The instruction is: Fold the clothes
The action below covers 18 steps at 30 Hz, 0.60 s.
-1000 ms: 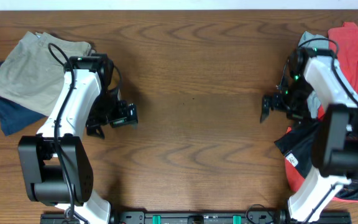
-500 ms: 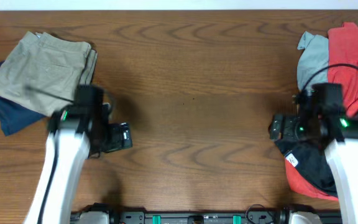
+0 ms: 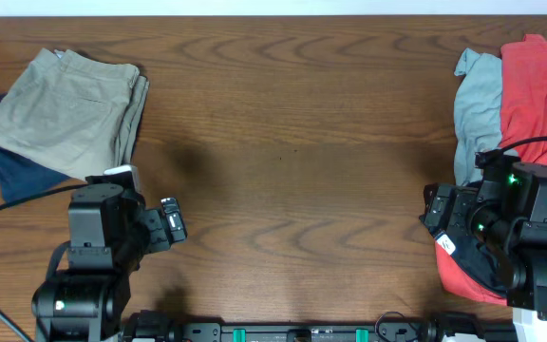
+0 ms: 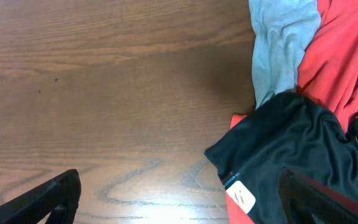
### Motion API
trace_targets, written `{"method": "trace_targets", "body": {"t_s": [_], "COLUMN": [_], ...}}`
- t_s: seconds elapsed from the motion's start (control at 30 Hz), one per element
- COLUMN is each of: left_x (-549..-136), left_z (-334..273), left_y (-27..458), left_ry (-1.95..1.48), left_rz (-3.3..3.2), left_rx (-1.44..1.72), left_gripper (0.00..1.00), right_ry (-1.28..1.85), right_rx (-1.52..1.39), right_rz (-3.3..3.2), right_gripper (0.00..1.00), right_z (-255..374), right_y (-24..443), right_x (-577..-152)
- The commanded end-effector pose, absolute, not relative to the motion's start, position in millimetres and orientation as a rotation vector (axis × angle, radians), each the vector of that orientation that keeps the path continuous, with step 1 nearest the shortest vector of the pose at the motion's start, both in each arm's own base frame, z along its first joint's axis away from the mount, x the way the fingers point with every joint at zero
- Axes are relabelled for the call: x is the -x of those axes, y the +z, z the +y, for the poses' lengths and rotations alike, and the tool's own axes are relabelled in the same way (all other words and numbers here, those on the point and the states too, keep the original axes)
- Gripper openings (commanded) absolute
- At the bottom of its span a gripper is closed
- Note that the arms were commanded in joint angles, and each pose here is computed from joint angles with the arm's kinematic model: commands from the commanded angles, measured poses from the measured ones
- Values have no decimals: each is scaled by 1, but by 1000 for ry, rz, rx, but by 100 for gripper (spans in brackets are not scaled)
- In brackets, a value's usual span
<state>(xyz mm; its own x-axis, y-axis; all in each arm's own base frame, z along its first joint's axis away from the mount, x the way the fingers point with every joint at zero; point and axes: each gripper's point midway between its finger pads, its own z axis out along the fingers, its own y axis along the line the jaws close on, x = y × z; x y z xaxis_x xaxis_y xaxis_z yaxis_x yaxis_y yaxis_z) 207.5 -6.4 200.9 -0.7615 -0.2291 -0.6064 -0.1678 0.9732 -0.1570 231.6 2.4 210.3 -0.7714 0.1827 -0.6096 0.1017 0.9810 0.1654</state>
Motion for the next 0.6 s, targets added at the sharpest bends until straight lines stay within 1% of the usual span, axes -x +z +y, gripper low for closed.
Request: {"method": "trace_targets", "body": {"t_s": [0.0,0.5,0.57], "left_x": [-206,-207,-207], "left_z": [-3,-4,-4], "left_y": [198,197,197], "left_ry": [-107,-107,-107], "left_rz": [2455,2459,2459], "left_rx": [302,302,302], "left_gripper": [98,98,98], "right_ry": [152,153,116], "right_rx": [-180,-181,-161], "right_rz": [2459,2468,2477], "right_gripper": [99,99,99], "right_z": [3,3,0], "right_y": [210,208,207], "right_x": [-231,-230,-226]}}
